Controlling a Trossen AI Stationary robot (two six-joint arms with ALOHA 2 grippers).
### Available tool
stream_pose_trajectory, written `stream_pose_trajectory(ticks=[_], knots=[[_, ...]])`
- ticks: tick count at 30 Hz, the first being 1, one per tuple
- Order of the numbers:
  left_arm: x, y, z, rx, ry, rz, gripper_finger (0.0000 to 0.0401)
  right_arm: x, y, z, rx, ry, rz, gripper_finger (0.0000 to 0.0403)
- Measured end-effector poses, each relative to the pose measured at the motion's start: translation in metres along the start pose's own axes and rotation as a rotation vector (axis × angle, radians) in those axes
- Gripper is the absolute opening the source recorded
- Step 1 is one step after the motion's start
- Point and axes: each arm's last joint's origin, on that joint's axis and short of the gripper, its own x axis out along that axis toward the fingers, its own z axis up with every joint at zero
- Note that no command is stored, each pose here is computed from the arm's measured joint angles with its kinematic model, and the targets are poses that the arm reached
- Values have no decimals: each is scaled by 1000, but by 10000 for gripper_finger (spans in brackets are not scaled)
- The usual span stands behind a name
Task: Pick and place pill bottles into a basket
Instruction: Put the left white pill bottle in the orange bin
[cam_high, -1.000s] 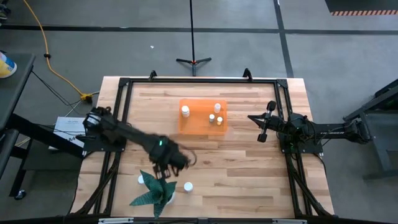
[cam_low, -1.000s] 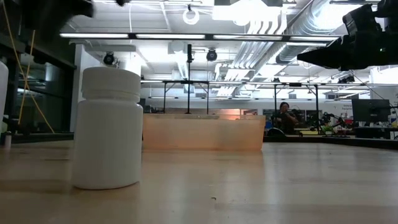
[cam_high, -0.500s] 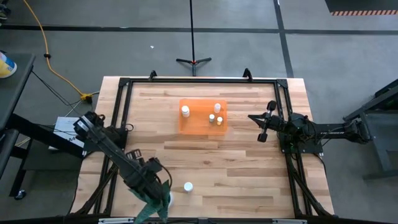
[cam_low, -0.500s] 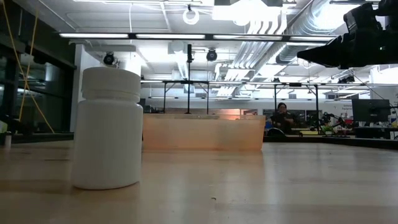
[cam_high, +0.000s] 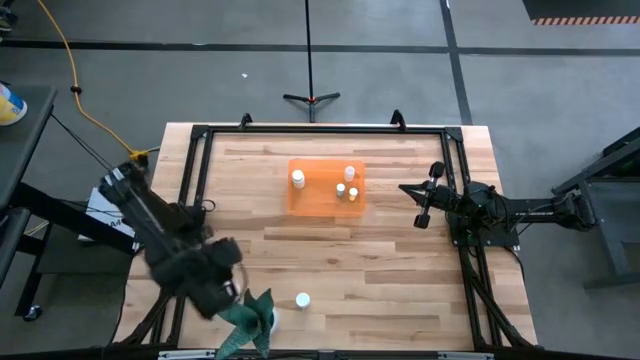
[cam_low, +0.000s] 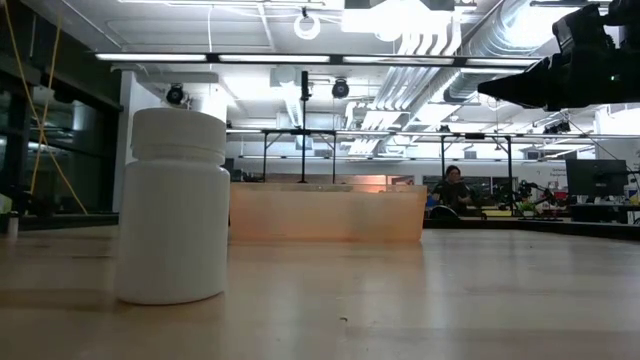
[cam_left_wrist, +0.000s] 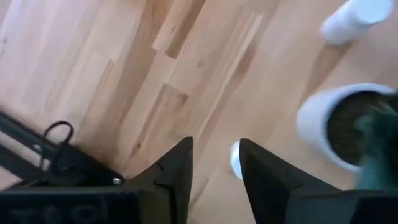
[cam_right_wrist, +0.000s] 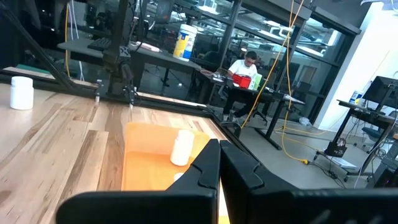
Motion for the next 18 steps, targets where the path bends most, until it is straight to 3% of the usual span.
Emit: stream_pose_trajectory(ticks=[4,11,18], knots=[[-10,-1,-21,-37,-74,-33,153,0,0,0,0,0,0,0],[17,-9,-81,-56,-108,-30,145,0,0,0,0,5,1,0],[47,-17,-129,-49,-277,-213,156,0,0,0,25,5,1,0]])
